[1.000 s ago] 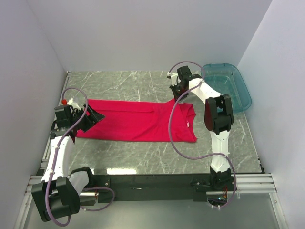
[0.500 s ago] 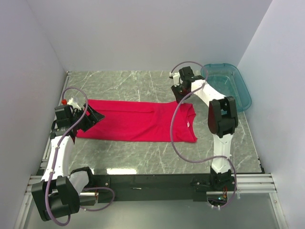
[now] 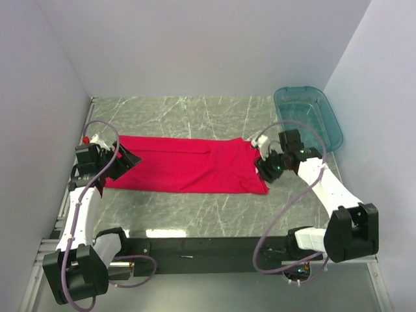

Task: Fold and stack the t-shirts
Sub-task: Fold the tshirt

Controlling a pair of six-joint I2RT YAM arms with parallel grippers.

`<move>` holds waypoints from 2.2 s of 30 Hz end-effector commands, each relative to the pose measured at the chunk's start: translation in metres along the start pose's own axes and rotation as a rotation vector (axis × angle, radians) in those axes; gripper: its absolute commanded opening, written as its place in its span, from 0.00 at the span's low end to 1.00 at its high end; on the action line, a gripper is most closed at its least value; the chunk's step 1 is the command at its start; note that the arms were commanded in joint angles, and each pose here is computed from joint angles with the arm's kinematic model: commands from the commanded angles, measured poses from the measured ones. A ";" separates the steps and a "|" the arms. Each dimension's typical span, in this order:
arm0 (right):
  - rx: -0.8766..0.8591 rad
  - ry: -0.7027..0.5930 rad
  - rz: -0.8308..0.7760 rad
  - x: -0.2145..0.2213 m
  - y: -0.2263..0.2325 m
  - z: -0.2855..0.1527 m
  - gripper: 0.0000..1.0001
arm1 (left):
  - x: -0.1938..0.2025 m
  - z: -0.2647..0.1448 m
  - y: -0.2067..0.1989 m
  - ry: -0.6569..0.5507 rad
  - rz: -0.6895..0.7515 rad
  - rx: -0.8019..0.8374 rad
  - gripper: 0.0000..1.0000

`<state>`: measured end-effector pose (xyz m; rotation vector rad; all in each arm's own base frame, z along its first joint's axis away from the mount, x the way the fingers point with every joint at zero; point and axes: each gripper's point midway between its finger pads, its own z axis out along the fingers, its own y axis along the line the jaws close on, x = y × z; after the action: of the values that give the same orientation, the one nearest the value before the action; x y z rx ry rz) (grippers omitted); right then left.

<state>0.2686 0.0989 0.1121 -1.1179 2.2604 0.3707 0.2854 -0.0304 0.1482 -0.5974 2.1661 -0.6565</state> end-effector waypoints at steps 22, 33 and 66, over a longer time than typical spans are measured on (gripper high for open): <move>-0.150 0.199 0.233 0.062 0.021 0.039 0.34 | -0.006 0.004 0.024 -0.009 -0.066 -0.158 0.77; -0.120 0.240 0.262 0.072 0.014 0.032 0.00 | -0.004 0.004 0.027 -0.006 -0.071 -0.175 0.77; 0.087 0.347 0.319 0.145 -0.036 -0.023 0.39 | -0.029 0.007 -0.095 -0.010 0.265 0.316 0.85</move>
<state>0.2181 -0.0058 0.0265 -0.8222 2.7740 0.3018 0.2927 -0.0524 0.1483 -0.4991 2.2264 -0.7329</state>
